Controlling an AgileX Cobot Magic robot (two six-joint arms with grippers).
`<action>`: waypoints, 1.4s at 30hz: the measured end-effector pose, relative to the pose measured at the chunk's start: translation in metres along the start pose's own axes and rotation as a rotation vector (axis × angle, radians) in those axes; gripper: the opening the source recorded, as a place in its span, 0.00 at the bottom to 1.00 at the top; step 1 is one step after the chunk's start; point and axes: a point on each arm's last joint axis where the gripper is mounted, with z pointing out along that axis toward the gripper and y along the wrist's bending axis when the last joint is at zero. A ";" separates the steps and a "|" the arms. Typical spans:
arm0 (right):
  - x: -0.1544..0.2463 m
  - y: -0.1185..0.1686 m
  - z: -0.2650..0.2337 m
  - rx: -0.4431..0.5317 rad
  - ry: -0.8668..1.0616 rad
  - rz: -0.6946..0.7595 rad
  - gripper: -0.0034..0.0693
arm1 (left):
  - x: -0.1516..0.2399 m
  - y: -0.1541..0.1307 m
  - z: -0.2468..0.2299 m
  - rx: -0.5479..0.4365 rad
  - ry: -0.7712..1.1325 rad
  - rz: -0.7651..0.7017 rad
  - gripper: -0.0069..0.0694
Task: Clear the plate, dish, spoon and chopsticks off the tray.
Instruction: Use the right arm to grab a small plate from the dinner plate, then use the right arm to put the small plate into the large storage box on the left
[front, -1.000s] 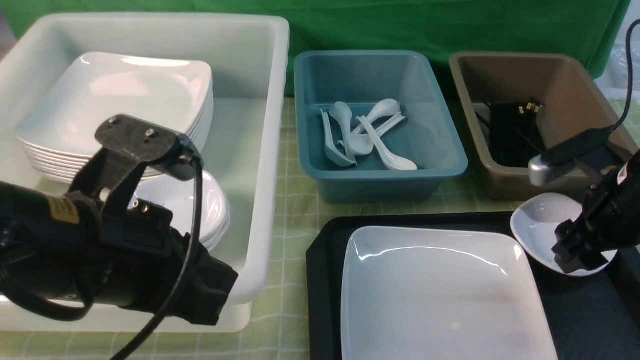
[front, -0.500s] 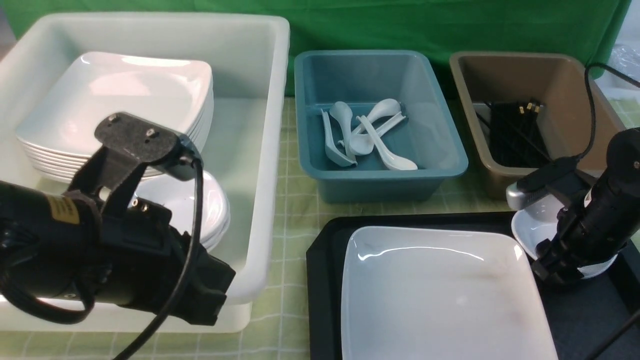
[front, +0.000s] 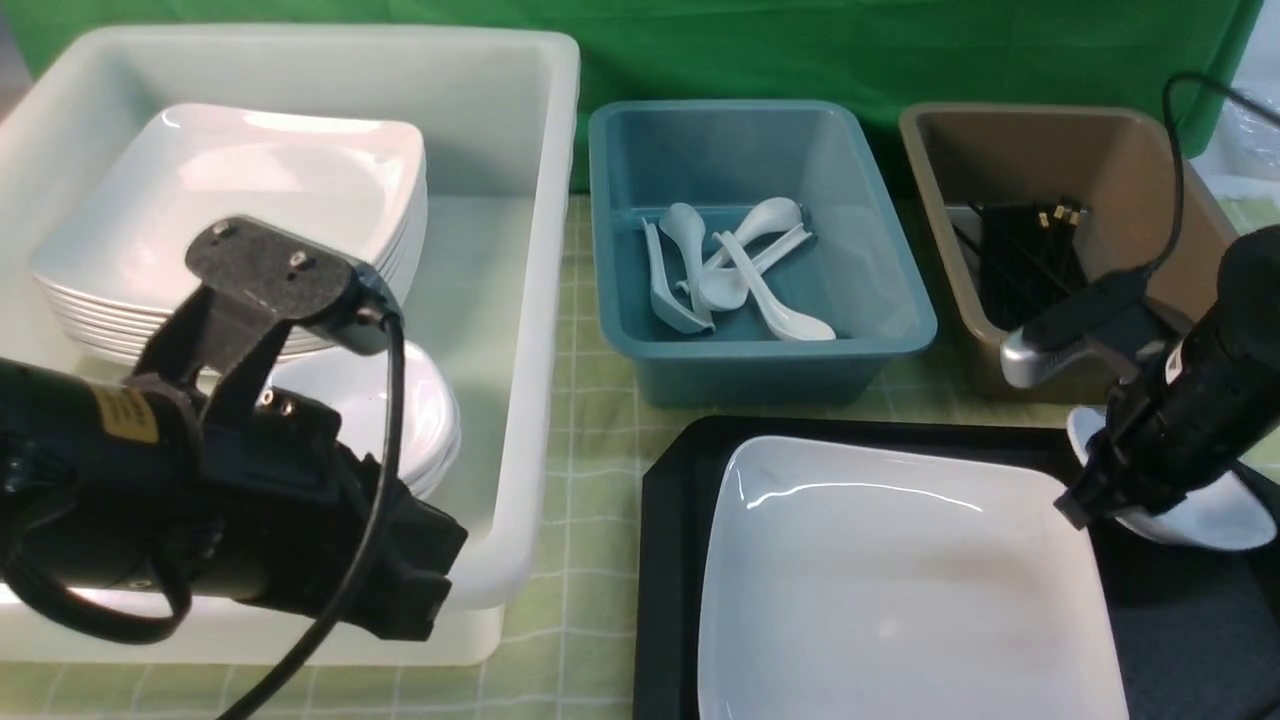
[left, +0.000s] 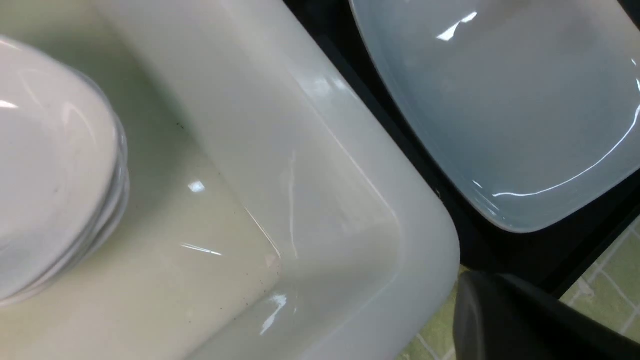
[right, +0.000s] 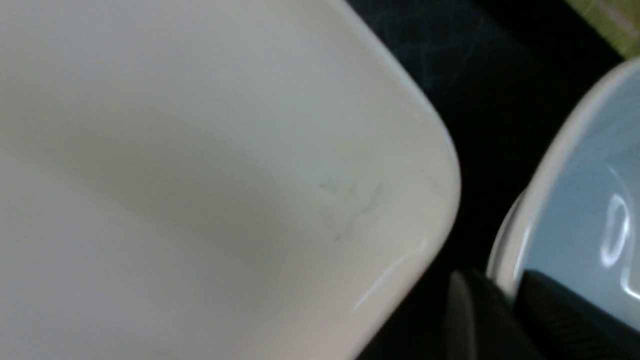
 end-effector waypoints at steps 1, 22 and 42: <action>-0.002 0.003 -0.011 0.005 -0.027 0.000 0.15 | -0.001 0.000 0.000 -0.003 -0.007 -0.005 0.09; -0.110 0.163 -0.188 -0.304 -0.873 -0.238 0.13 | -0.064 0.031 -0.061 -0.265 -0.337 -0.229 0.09; -0.186 0.296 -0.043 -0.372 -0.724 -0.433 0.23 | -0.028 0.092 -0.103 -0.448 -0.285 -0.502 0.09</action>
